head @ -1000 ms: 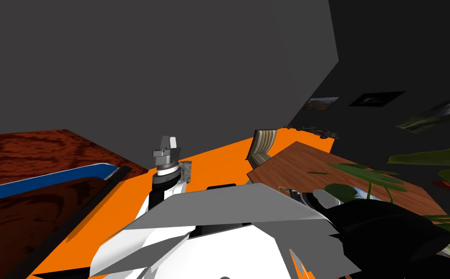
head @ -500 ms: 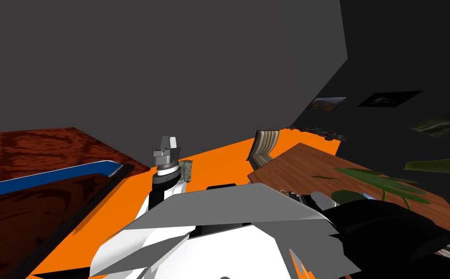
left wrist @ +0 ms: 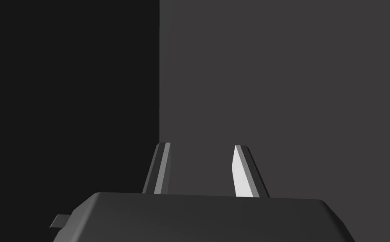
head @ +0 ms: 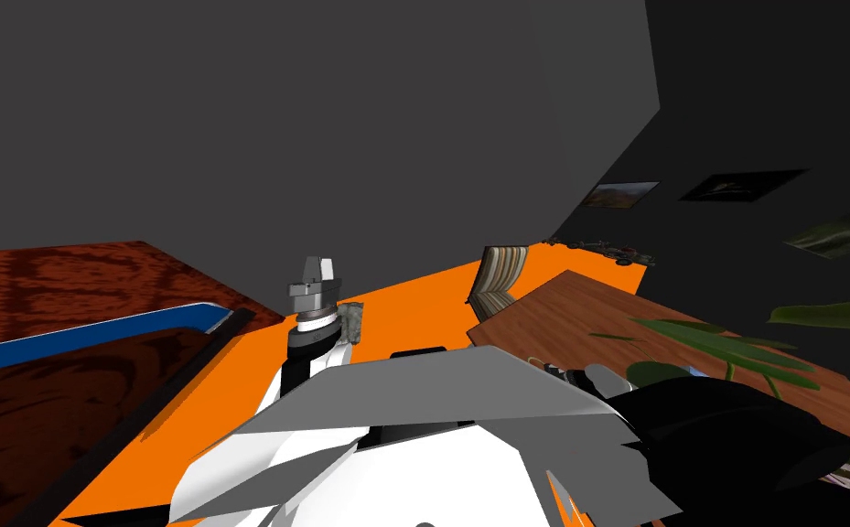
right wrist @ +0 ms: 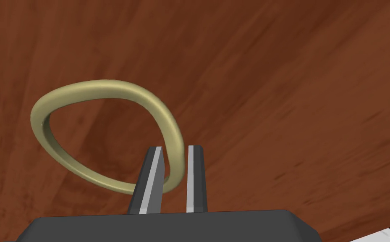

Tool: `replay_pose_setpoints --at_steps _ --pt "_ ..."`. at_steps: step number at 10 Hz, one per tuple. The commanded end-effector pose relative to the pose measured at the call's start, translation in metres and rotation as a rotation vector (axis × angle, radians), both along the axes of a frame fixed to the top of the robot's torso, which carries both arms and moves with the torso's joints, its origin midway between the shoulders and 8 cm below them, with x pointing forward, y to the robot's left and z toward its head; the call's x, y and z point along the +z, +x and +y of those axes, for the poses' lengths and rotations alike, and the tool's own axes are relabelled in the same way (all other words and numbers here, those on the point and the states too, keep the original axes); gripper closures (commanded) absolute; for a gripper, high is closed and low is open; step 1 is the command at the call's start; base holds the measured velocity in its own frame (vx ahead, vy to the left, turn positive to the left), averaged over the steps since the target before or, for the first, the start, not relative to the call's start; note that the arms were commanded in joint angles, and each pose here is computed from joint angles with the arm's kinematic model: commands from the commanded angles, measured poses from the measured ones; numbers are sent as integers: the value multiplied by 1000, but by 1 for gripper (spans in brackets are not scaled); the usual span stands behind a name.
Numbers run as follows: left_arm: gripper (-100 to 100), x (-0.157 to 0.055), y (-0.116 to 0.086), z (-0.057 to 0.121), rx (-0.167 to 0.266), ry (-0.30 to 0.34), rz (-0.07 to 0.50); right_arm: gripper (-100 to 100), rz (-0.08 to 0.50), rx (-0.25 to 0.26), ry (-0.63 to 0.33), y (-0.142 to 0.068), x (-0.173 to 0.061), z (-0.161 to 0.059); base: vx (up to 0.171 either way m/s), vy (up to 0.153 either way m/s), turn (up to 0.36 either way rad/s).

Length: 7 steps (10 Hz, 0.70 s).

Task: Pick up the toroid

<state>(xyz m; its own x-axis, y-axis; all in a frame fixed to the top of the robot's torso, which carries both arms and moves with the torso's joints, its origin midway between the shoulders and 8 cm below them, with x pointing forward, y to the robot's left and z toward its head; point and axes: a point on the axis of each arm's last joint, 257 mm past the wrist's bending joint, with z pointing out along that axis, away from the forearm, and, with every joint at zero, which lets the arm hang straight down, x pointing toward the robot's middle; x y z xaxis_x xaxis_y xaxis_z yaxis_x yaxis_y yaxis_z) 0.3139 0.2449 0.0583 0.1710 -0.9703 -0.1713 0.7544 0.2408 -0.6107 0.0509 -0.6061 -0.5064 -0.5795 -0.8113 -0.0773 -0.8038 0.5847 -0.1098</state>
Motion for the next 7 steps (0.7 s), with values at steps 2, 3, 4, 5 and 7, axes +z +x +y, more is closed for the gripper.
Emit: replay_pose_setpoints --at_steps 2,3,4,5,7 --pt "0 0 0 0 0 0 0 100 0 -1 0 0 0 0 0 0 0" --pt "0 0 0 0 0 0 0 0 0 -1 0 0 0 0 0 0 0" --pt "0 0 0 0 0 0 0 100 1 8 0 3 12 -7 5 32 -58" --pt "0 0 0 0 0 0 0 100 2 12 0 5 17 -10 2 58 -68" --pt "0 0 0 0 0 0 0 0 1 8 -1 2 15 -8 -1 15 -8"
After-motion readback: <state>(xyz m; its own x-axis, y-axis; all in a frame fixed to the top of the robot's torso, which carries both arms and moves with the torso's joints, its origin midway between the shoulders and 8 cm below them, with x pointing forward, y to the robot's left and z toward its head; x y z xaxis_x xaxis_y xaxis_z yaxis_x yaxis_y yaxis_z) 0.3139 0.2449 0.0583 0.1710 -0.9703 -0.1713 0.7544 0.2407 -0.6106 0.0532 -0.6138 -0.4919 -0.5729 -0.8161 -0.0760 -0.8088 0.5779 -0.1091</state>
